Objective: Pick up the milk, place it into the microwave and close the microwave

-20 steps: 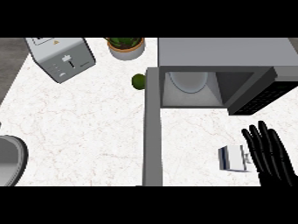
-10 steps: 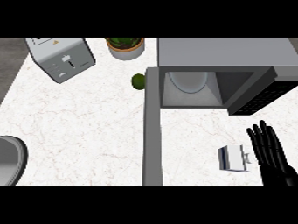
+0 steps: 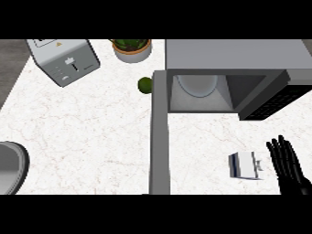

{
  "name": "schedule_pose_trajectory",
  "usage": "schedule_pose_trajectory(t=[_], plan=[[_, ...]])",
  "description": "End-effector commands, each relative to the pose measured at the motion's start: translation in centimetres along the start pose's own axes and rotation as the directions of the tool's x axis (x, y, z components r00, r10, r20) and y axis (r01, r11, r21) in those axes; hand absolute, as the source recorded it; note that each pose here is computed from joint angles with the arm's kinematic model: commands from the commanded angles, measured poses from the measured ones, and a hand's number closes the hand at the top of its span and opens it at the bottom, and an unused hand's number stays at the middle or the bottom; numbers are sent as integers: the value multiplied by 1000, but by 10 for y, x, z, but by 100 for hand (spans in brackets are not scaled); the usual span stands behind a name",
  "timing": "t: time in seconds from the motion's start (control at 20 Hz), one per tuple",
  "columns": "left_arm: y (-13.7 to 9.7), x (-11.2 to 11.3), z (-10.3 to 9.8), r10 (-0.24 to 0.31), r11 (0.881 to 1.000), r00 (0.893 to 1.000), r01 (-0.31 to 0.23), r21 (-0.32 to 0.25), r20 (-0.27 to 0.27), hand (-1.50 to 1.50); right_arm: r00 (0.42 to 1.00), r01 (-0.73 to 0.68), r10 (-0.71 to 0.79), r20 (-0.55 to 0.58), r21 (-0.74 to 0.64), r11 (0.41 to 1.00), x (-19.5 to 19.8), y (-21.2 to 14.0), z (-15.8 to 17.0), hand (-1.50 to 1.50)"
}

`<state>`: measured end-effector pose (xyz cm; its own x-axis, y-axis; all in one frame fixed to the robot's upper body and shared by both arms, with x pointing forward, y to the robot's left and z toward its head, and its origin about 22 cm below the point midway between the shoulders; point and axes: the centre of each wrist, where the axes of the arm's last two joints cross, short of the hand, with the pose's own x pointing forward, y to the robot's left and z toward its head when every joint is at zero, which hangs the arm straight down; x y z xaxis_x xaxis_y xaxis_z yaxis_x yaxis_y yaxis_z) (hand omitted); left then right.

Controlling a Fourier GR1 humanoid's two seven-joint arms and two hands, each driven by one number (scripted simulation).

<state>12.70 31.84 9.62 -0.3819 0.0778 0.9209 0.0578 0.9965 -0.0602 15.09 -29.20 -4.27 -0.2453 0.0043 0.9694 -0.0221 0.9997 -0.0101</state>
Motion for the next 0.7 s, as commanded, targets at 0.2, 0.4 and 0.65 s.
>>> schedule_pose_trajectory(t=[0.2, 0.4, 0.65], plan=[[14, 2, 19, 1, 1000, 1000, -1, 5, 11, -150, 1000, -18, 18, -11, 38, 999, -26, -19, 2, -150], [-15, 5, 4, -4, 1000, 1000, 3, -26, -8, -150, 999, -50, 49, 18, 68, 996, -53, -30, 5, -150], [7, -7, 23, 26, 1000, 1000, -26, -4, -15, -150, 999, -42, 41, 18, 59, 997, -47, -2, -20, -150]])
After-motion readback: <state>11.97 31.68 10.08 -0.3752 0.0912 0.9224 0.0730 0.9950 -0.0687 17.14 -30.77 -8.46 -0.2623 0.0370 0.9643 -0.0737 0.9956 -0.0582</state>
